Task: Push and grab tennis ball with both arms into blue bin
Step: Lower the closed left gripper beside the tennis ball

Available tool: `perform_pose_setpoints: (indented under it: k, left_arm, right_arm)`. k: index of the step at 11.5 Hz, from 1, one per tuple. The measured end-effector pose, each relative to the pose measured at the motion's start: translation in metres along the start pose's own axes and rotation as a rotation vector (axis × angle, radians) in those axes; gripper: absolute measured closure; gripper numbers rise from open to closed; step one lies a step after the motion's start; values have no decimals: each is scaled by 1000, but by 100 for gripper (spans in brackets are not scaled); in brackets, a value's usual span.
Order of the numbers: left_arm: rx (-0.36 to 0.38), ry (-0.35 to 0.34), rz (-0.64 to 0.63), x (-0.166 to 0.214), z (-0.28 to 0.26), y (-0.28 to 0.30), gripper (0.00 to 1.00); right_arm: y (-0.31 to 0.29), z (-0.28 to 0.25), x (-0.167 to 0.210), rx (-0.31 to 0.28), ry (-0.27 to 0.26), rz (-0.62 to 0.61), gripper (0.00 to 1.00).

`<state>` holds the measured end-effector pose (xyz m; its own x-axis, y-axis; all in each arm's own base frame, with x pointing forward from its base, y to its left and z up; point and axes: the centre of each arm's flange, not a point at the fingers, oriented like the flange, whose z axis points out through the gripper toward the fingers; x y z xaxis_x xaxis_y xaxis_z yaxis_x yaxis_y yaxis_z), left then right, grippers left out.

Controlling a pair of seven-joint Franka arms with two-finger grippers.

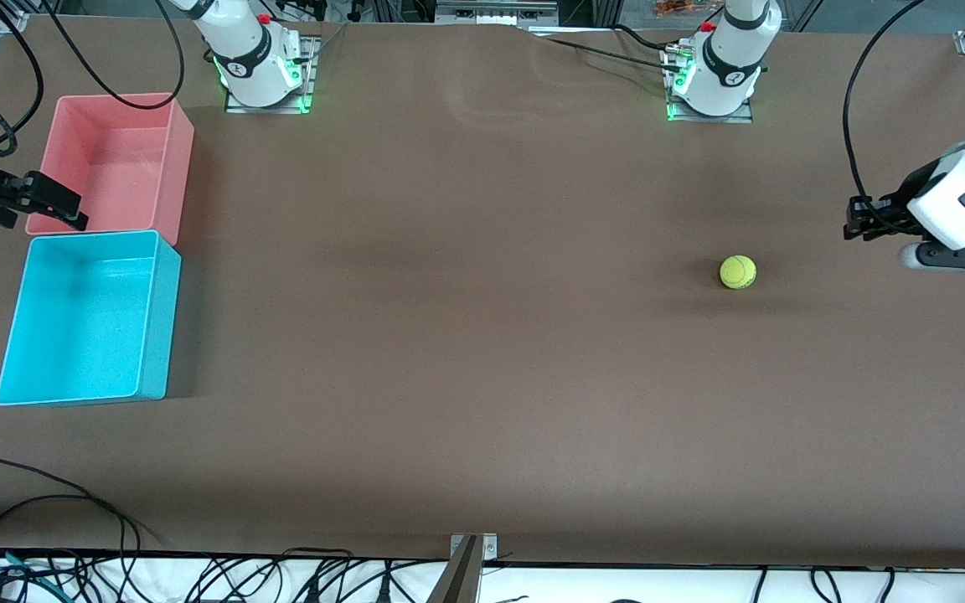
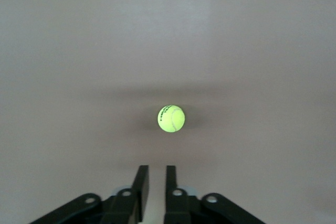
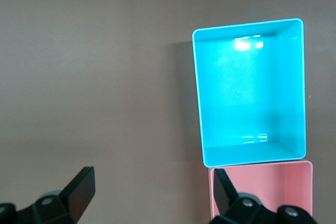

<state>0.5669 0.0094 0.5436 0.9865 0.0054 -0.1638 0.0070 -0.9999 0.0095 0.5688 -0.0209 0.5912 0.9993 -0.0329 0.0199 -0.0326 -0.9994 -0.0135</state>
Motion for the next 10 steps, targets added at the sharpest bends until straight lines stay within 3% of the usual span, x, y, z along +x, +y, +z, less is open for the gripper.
perform_pose_setpoints:
  k: [1, 2, 6, 8, 10]
  left_arm:
    - [-7, -6, -62, -1, 1, -16, 93]
    - [-39, -13, -159, -1, 3, -35, 99]
    - [-58, -66, -739, 5, 41, -61, 99]
    - [-64, -34, -977, 13, 67, -59, 99]
    - [-89, 21, -1138, 18, 102, -60, 99]
  right_arm:
    - [0, 0, 0, 0, 0, 0, 0]
    - [0, 0, 0, 0, 0, 1, 0]
    - [0, 0, 0, 0, 0, 0, 0]
    - [0, 0, 0, 0, 0, 1, 0]
    - [0, 0, 0, 0, 0, 1, 0]
